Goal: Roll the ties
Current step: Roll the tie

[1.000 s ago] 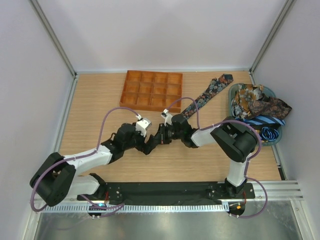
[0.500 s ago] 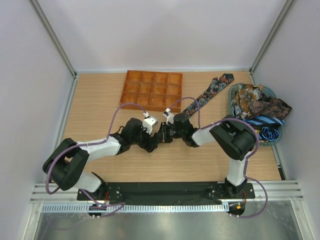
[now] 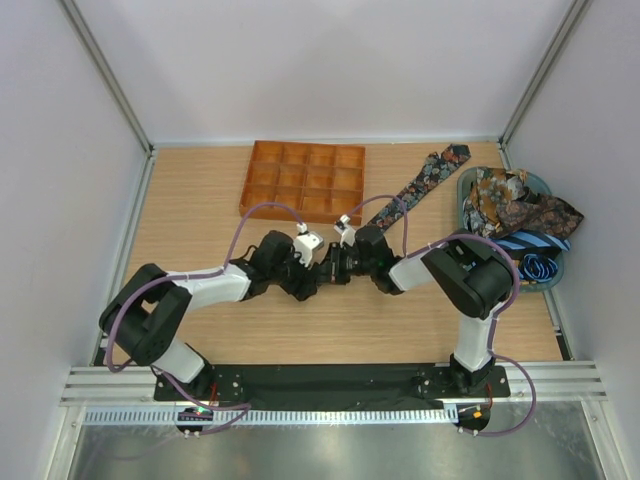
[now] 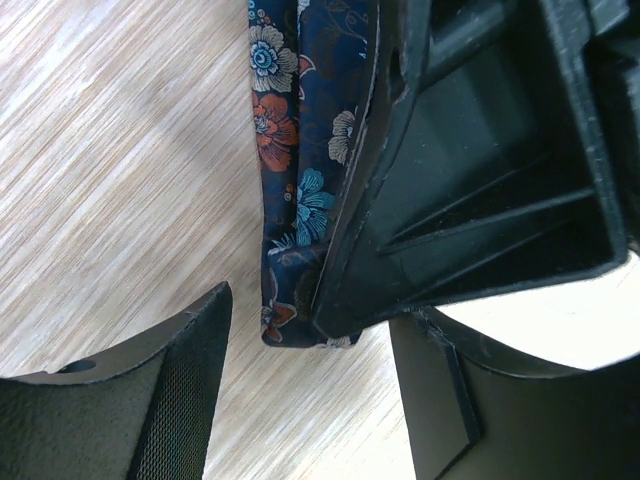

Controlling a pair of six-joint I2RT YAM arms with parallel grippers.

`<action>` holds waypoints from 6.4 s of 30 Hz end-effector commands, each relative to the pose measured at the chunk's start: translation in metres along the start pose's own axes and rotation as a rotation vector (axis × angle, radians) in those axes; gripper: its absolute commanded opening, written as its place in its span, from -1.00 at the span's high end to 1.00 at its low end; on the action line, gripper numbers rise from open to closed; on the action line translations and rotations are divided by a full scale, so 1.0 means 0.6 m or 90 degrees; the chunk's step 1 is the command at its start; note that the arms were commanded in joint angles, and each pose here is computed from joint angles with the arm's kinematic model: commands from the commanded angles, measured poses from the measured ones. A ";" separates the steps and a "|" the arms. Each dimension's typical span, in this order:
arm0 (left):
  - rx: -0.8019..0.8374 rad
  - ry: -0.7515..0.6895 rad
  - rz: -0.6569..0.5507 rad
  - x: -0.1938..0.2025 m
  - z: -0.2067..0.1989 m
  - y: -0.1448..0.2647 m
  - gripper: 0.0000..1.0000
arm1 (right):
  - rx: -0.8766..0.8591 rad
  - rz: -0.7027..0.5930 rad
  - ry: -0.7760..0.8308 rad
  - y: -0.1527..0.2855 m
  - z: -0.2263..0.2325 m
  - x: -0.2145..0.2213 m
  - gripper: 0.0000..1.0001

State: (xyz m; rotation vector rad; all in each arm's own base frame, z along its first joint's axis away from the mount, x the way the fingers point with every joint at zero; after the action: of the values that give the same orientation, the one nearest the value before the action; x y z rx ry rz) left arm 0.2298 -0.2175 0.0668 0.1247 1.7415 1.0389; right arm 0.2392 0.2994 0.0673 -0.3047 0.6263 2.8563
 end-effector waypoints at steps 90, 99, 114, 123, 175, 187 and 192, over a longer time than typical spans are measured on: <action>-0.019 -0.061 -0.005 -0.071 -0.020 0.029 -0.61 | 0.125 -0.004 0.059 0.021 -0.033 -0.026 0.98; -0.002 -0.086 0.045 -0.054 -0.013 -0.008 -0.49 | 0.118 -0.008 0.055 0.023 -0.030 -0.029 0.98; 0.021 -0.082 0.116 -0.029 -0.023 -0.049 0.06 | 0.101 -0.011 0.041 0.028 -0.031 -0.031 0.98; 0.031 -0.094 0.139 -0.013 -0.046 -0.053 0.25 | 0.101 -0.022 0.037 0.035 -0.025 -0.038 0.87; 0.049 0.024 0.367 -0.047 -0.061 -0.042 0.44 | 0.449 -0.081 0.760 0.085 0.108 0.170 0.12; 0.066 0.028 0.375 -0.058 -0.065 -0.041 0.44 | 0.704 0.001 0.948 -0.023 0.103 0.168 0.14; 0.069 0.030 0.382 -0.058 -0.066 -0.042 0.44 | 0.777 0.028 0.966 -0.042 0.093 0.154 0.13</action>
State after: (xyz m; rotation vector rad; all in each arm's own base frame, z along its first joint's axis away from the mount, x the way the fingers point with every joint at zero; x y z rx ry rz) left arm 0.2307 -0.2749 0.0770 0.6721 1.8088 1.3641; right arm 0.1380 0.3649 0.0697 -2.0125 2.1270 1.3613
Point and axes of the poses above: each gripper's point midway between its finger pads, its own y axis back along the fingers, its own z axis along the line the jaws close on, x = y × z, the point moved 6 cm from there along y, back along the fingers, and after that the axes turned 9 degrees about -y, right-handed, at the moved point
